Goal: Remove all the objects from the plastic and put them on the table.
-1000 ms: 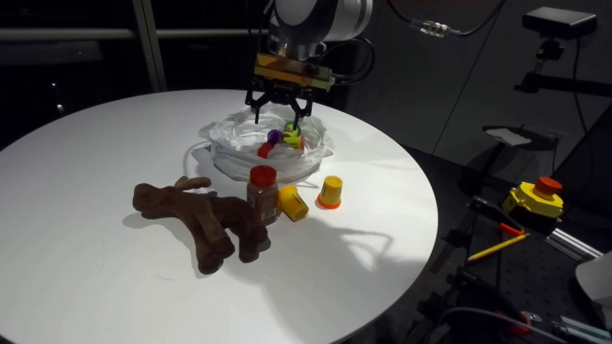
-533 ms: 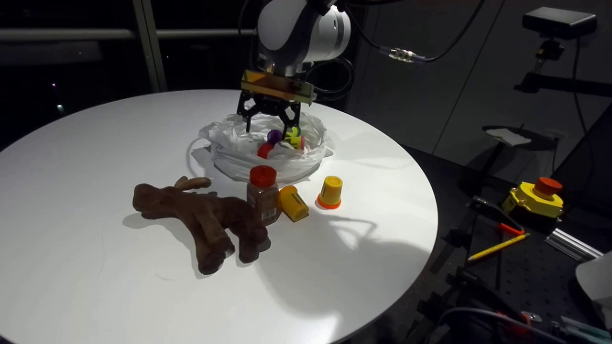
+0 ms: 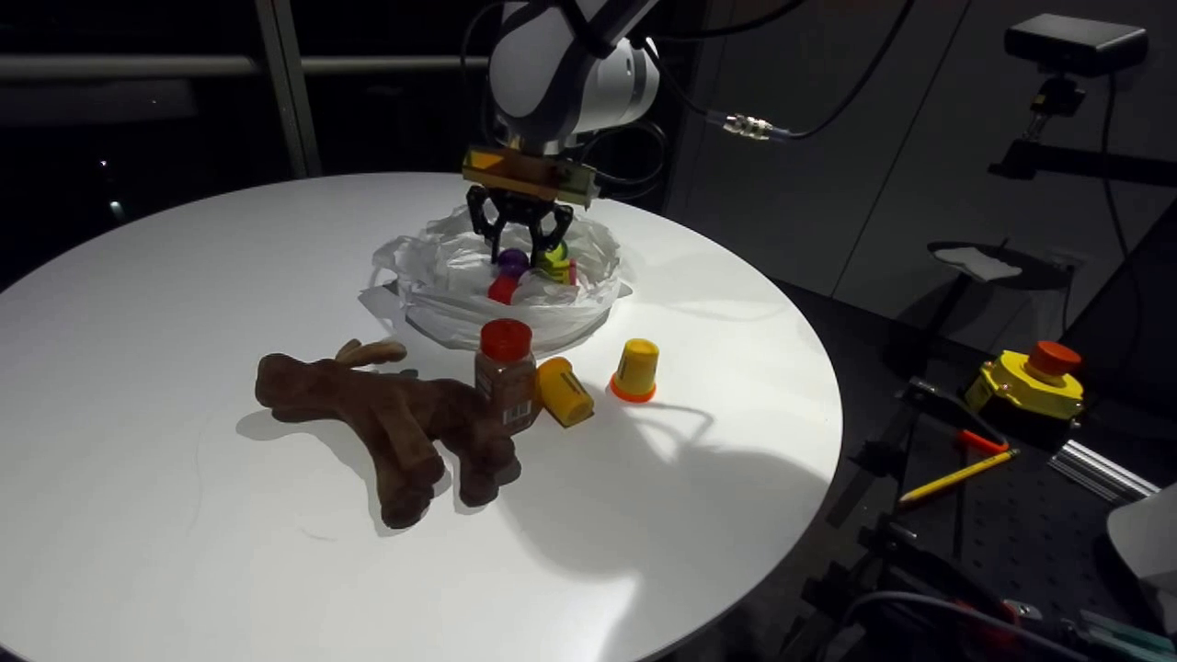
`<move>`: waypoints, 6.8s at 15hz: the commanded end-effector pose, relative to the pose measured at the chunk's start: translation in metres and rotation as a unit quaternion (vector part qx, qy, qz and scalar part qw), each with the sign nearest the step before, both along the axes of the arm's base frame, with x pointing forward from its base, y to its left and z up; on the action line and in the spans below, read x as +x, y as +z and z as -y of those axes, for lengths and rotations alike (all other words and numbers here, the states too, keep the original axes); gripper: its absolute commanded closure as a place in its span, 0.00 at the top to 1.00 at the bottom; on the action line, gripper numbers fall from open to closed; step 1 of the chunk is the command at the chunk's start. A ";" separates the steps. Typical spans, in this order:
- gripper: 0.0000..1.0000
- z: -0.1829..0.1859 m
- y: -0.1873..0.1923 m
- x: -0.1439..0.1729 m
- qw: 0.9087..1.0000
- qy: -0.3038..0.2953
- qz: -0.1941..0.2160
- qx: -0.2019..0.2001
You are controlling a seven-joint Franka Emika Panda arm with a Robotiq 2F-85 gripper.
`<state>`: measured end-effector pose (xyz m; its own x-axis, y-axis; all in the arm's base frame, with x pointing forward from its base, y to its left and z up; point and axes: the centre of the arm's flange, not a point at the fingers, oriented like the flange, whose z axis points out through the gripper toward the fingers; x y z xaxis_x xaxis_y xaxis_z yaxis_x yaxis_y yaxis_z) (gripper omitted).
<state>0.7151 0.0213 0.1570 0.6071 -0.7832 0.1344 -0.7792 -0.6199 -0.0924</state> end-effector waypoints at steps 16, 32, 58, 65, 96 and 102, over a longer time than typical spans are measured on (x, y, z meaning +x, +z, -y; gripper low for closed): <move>0.21 0.031 0.126 -0.104 0.995 0.026 0.091 -0.038; 0.21 -0.006 0.008 -0.200 0.993 0.114 -0.009 0.000; 1.00 0.007 0.099 -0.175 0.994 0.090 0.056 -0.008; 1.00 -0.019 0.168 -0.077 0.994 0.099 0.037 0.008; 0.36 0.077 0.002 0.034 0.993 -0.102 -0.040 0.032; 0.18 0.079 0.026 0.018 0.994 -0.088 -0.032 0.049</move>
